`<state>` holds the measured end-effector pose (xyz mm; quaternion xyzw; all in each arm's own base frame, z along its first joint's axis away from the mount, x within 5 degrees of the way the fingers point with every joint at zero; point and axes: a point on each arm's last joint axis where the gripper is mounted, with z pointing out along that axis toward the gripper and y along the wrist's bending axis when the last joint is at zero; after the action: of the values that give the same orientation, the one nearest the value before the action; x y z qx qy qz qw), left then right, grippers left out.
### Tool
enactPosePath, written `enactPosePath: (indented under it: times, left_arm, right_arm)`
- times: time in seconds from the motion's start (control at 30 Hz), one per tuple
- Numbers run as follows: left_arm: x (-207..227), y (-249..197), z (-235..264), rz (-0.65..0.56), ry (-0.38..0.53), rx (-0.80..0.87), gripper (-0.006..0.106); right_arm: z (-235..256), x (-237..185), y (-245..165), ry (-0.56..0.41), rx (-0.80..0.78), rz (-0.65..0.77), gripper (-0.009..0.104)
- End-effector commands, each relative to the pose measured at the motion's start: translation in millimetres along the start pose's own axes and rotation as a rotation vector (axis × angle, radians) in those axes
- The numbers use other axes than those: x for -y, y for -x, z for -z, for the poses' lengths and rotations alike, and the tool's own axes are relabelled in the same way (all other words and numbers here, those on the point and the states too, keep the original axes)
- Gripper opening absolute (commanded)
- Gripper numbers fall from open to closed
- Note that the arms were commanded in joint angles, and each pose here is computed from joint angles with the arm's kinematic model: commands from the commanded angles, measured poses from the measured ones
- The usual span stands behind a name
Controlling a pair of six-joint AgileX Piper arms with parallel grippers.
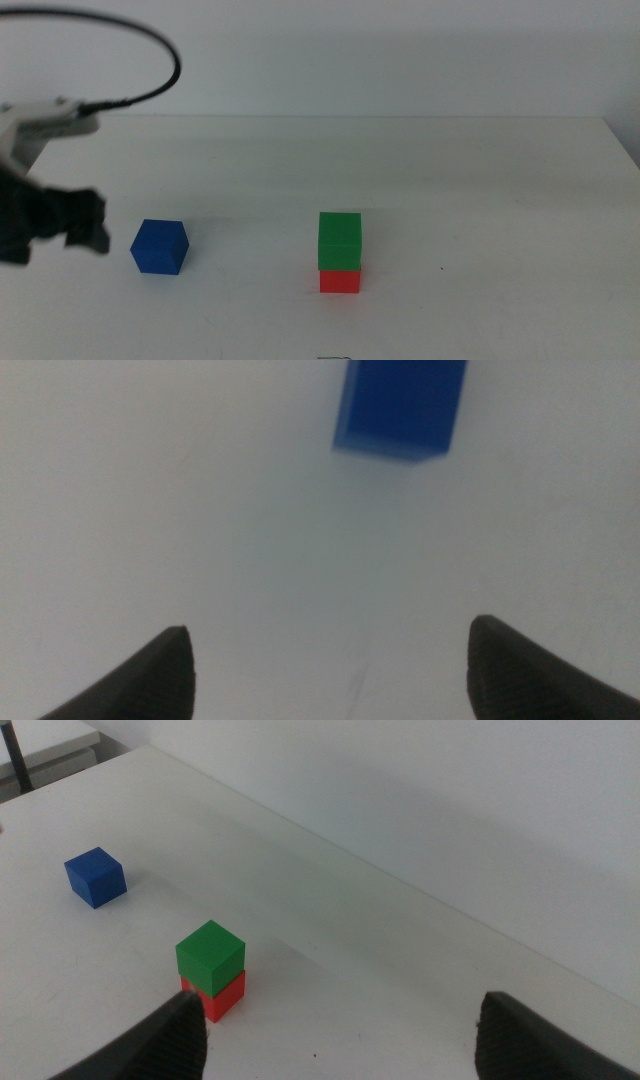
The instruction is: Stack red cubes first, then green, then blue cubes in a specific spot.
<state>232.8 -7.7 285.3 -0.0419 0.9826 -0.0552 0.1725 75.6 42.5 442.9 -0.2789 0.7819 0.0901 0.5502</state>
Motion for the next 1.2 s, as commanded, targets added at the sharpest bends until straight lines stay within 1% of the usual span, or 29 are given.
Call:
enactPosePath:
  times: [0.0,0.1,0.23,0.4,0.63,0.9,0.97,1.03,1.17]
  left_arm:
    - [7.5,24.6,7.0,-0.028,-0.049,0.052,0.092]
    - [15.4,48.2,-9.0,-0.048,-0.072,0.003,0.092]
    - [33.6,76.8,-25.8,-0.126,-0.041,-0.011,0.092]
    - [46.4,98.3,-46.9,-0.163,-0.02,-0.052,0.092]
    - [45.7,106.0,-86.2,-0.179,-0.008,-0.133,0.092]
    - [44.1,106.1,-117.8,-0.209,-0.006,-0.188,0.091]
    - [43.9,105.8,-121.0,-0.208,-0.005,-0.197,0.088]
    - [44.1,105.7,-122.4,-0.205,-0.009,-0.199,0.081]
    - [44.9,105.4,-124.2,-0.195,-0.018,-0.203,0.06]
  right_arm:
    - [2.8,3.0,11.2,-0.024,0.087,0.019,0.085]
    - [2.8,3.0,11.2,-0.024,0.087,0.019,0.085]
    - [2.8,3.0,11.2,-0.024,0.087,0.019,0.085]
    - [2.8,3.0,11.2,-0.024,0.087,0.019,0.085]
    - [2.8,3.0,11.2,-0.024,0.087,0.019,0.085]
    - [2.8,3.0,11.2,-0.024,0.087,0.019,0.085]
    - [2.8,2.9,11.2,-0.024,0.087,0.02,0.085]
    - [2.8,2.9,11.2,-0.024,0.087,0.02,0.085]
    - [2.8,2.9,11.2,-0.024,0.087,0.02,0.085]
